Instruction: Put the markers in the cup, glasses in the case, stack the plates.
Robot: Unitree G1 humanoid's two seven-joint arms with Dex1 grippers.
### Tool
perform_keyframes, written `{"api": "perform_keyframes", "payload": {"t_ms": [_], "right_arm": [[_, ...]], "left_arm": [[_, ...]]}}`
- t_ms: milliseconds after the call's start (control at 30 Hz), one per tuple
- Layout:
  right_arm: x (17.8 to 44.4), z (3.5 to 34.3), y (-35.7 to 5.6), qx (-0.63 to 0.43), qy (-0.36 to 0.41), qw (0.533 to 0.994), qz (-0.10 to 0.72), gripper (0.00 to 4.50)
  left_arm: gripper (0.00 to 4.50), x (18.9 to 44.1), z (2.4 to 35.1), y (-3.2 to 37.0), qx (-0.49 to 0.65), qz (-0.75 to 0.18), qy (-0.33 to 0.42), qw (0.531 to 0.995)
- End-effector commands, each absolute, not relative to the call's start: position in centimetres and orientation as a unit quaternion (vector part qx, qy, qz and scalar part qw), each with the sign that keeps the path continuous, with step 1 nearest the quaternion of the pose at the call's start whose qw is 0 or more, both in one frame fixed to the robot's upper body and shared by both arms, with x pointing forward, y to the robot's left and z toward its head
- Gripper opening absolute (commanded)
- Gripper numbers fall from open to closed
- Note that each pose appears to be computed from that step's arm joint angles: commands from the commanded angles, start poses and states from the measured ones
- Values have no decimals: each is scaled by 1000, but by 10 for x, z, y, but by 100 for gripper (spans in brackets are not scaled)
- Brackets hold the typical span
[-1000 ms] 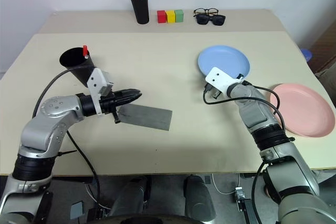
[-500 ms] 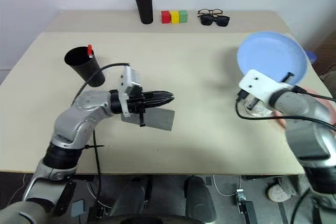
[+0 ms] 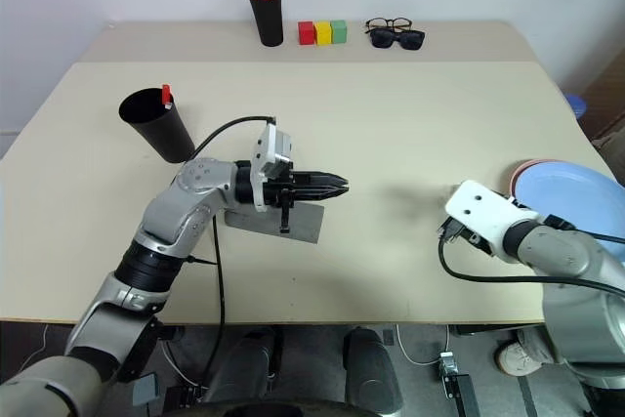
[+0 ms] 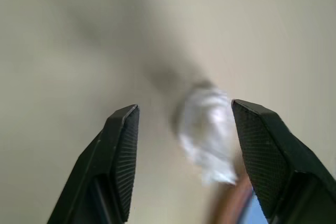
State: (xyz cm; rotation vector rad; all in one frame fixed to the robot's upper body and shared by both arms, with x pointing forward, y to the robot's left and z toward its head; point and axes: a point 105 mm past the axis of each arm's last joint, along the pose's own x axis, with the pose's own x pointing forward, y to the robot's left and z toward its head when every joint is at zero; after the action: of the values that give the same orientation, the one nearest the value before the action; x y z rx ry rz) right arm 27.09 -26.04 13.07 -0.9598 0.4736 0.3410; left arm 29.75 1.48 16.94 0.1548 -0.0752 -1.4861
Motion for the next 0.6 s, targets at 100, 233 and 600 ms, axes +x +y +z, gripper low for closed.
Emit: {"api": "perform_keyframes", "payload": {"t_ms": [100,233,600], "right_arm": [[290,131,-285,-495,220,836,90,273],[293,133,-290,-502,223,832,75,116],[275,201,-325,-537,228,811,-33,29]], "left_arm": [[38,288,176,21,83,-665,-47,741],[38,283,173,22,76,-662,-42,744],[38,304,174,32,71,-634,-36,769]]}}
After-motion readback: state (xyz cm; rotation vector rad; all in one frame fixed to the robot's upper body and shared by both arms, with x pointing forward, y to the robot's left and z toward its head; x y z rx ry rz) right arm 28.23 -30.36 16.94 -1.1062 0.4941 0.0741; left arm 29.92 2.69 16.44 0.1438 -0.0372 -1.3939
